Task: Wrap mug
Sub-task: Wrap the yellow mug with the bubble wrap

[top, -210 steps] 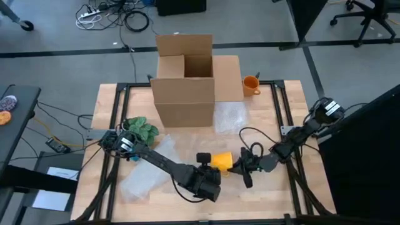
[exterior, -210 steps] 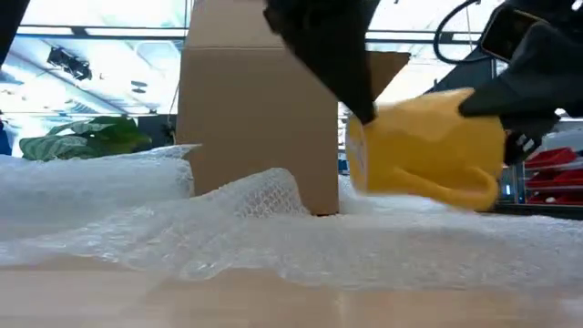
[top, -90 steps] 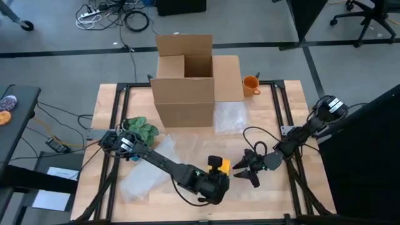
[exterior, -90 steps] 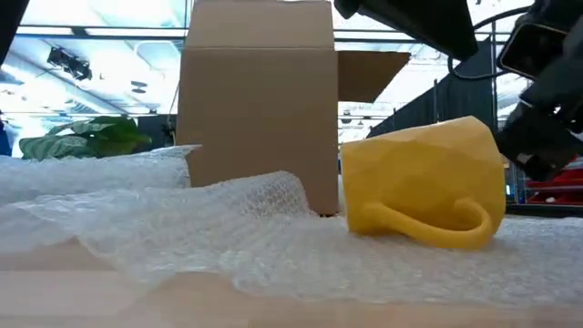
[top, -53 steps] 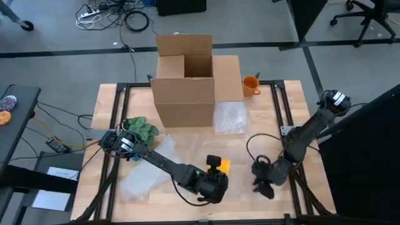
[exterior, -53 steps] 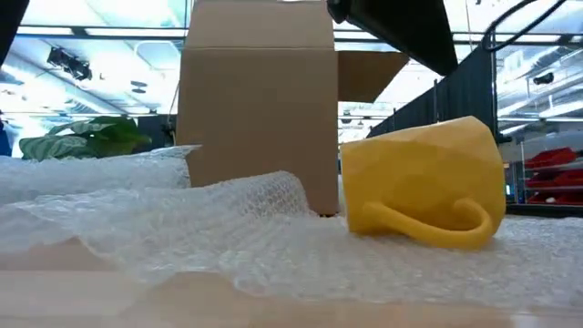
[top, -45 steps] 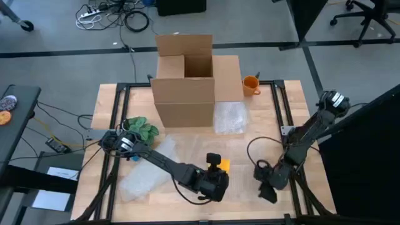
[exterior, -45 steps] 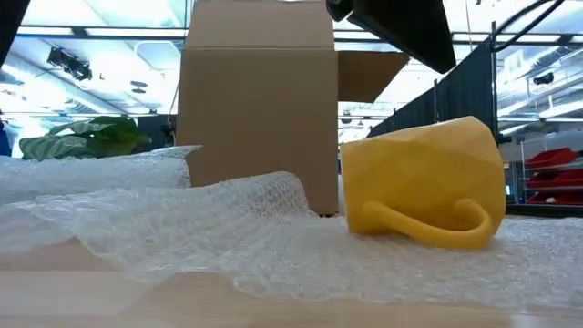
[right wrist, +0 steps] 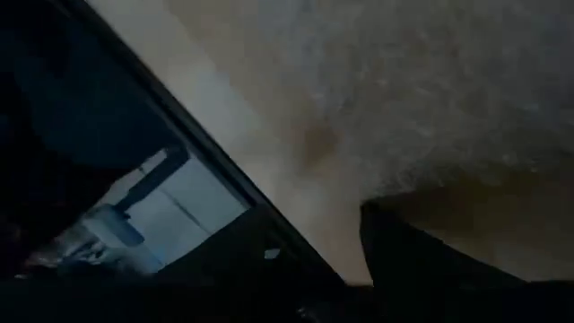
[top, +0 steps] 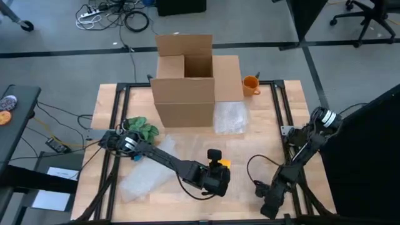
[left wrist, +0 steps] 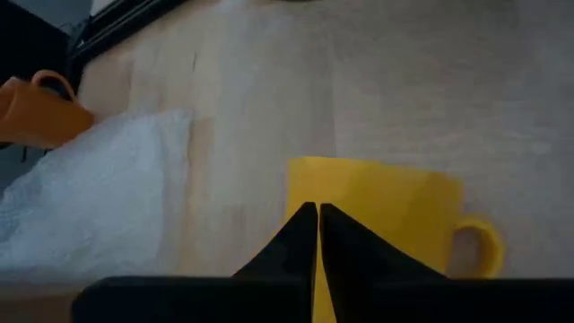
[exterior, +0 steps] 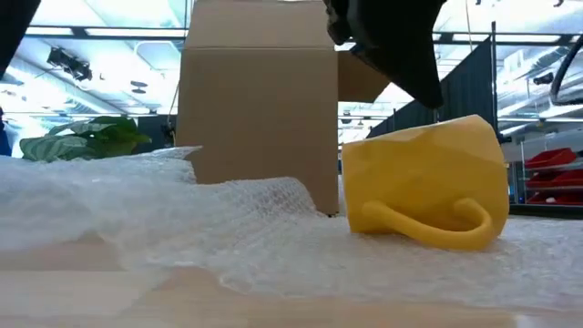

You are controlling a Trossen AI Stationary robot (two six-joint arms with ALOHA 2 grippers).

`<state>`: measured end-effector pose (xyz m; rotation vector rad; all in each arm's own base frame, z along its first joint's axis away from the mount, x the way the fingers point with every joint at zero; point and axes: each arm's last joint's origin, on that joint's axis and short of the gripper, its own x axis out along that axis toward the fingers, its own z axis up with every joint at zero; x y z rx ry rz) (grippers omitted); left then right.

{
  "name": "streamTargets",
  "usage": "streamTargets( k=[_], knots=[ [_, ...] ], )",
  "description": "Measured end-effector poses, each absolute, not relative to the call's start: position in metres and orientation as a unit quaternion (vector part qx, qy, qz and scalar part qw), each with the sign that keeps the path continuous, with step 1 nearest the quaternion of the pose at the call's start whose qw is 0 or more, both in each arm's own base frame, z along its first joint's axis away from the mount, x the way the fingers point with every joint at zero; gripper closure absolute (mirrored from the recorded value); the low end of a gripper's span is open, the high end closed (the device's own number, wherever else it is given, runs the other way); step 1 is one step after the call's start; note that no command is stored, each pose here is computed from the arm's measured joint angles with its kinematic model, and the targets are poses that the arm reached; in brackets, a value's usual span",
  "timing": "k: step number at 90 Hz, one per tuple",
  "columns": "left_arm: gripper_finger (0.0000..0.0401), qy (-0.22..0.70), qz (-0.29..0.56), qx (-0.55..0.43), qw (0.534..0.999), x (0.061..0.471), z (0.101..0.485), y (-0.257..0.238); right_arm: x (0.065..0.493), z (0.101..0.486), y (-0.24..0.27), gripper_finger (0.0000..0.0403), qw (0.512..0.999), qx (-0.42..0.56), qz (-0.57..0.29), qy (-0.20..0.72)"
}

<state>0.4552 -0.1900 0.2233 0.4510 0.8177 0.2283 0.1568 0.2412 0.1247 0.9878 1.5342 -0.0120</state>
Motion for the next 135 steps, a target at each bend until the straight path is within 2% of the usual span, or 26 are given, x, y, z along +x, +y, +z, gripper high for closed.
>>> streamTargets(
  k=[10, 17, 44, 55, 68, 74, 93, 114, 135],
  knots=[
    [0.0399, 0.394, 0.106, 0.224, 0.885, 0.455, 0.223, -0.190, 0.166, 0.141, 0.240, 0.0253, 0.705, 0.409, -0.033, 0.578],
    [0.0399, 0.394, 0.105, 0.225, 0.885, 0.455, 0.223, -0.190, 0.171, 0.149, 0.238, 0.0261, 0.749, 0.388, -0.061, 0.533],
    [0.0399, 0.398, 0.093, 0.252, 0.877, 0.455, 0.223, -0.190, 0.189, 0.175, 0.239, 0.0281, 0.823, 0.338, -0.071, 0.451],
    [0.0399, 0.399, 0.094, 0.253, 0.876, 0.455, 0.223, -0.189, 0.191, 0.178, 0.241, 0.0283, 0.812, 0.344, -0.059, 0.467],
    [0.0399, 0.406, 0.096, 0.252, 0.873, 0.455, 0.222, -0.187, 0.177, 0.176, 0.252, 0.0284, 0.731, 0.404, -0.046, 0.548],
    [0.0399, 0.403, 0.098, 0.249, 0.875, 0.456, 0.223, -0.186, 0.167, 0.171, 0.257, 0.0284, 0.697, 0.413, -0.063, 0.583],
    [0.0399, 0.391, 0.101, 0.242, 0.882, 0.457, 0.224, -0.188, 0.148, 0.143, 0.264, 0.0284, 0.638, 0.389, -0.142, 0.650],
    [0.0399, 0.390, 0.102, 0.242, 0.882, 0.458, 0.224, -0.188, 0.163, 0.131, 0.260, 0.0288, 0.637, 0.391, -0.162, 0.644],
    [0.0399, 0.388, 0.101, 0.242, 0.884, 0.458, 0.225, -0.188, 0.180, 0.162, 0.238, 0.0309, 0.750, 0.378, -0.144, 0.522]
  ],
)
